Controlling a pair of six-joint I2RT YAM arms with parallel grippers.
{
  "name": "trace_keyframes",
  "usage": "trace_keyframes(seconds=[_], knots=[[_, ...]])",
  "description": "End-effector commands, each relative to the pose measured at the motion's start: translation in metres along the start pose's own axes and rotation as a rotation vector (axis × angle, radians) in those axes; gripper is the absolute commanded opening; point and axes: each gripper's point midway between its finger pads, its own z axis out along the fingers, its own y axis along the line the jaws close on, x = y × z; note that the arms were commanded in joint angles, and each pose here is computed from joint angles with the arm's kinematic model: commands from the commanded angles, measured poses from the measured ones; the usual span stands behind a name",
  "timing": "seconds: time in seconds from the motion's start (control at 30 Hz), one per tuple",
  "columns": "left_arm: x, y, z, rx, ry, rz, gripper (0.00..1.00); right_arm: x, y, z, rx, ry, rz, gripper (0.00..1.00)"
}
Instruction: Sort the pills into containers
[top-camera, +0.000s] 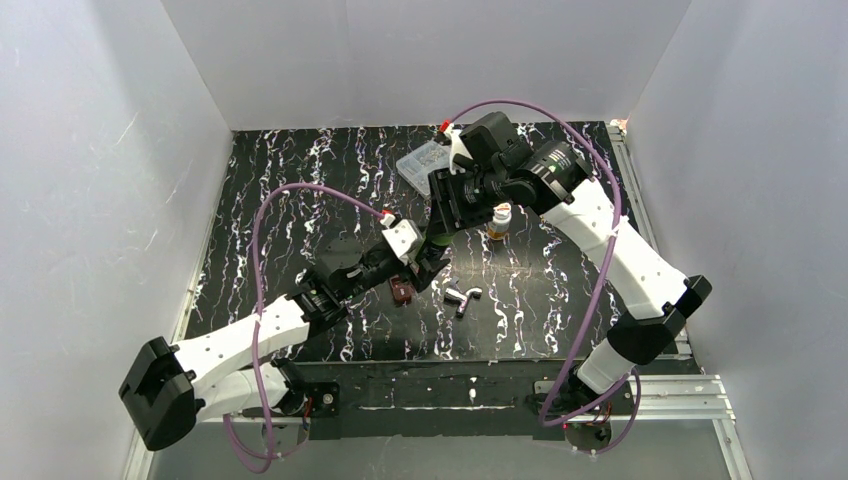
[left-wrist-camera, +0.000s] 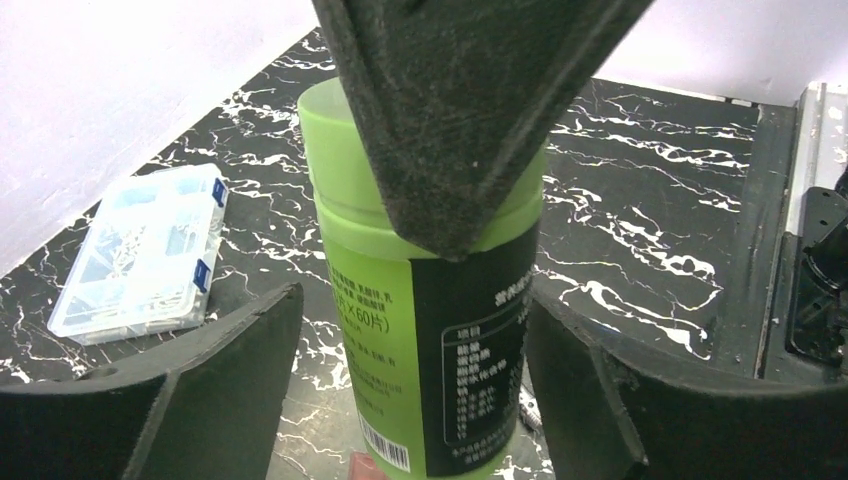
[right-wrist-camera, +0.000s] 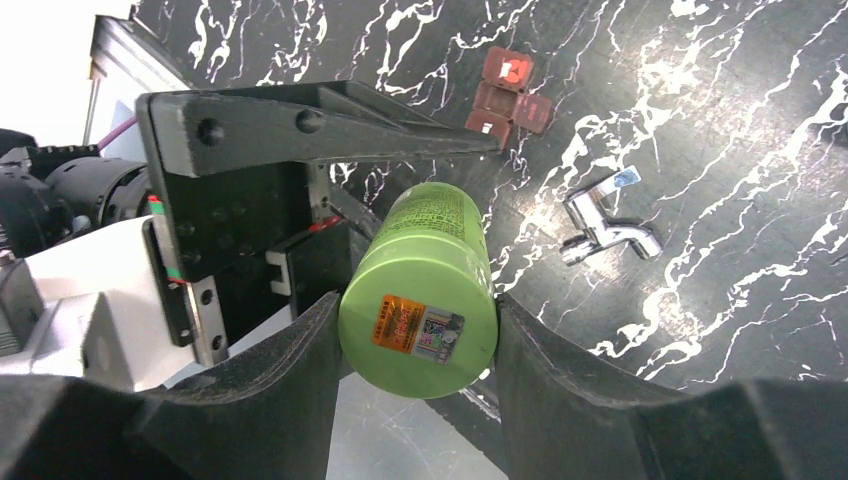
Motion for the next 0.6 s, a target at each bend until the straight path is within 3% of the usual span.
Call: trace_keyframes(seconds=[0.0,0.13,0.27,0.57], knots=[[-0.025,0.01,0.003,-0.057,-0.08,0.019,0.74,-0.007,0.024,-0.025,-0.092,-0.054,-0.011,0.02],[-0.031,0.008,0.002,-0.048,-0.085,0.0,0.46,-0.008,0.024,-0.027,-0.084,-0.058,-0.006,0.02],[-0.037,-0.001,0.0,0.0,-0.079,-0.027,0.0,-0.013,0.025,-0.032,-0.086,-0.084,-0.021,0.02],[-0.078,-0.049,-0.018,0.273,-0.079,-0.159,0.0,-0.019,0.041,-0.047,-0.191,-0.143,-0.197,0.02]])
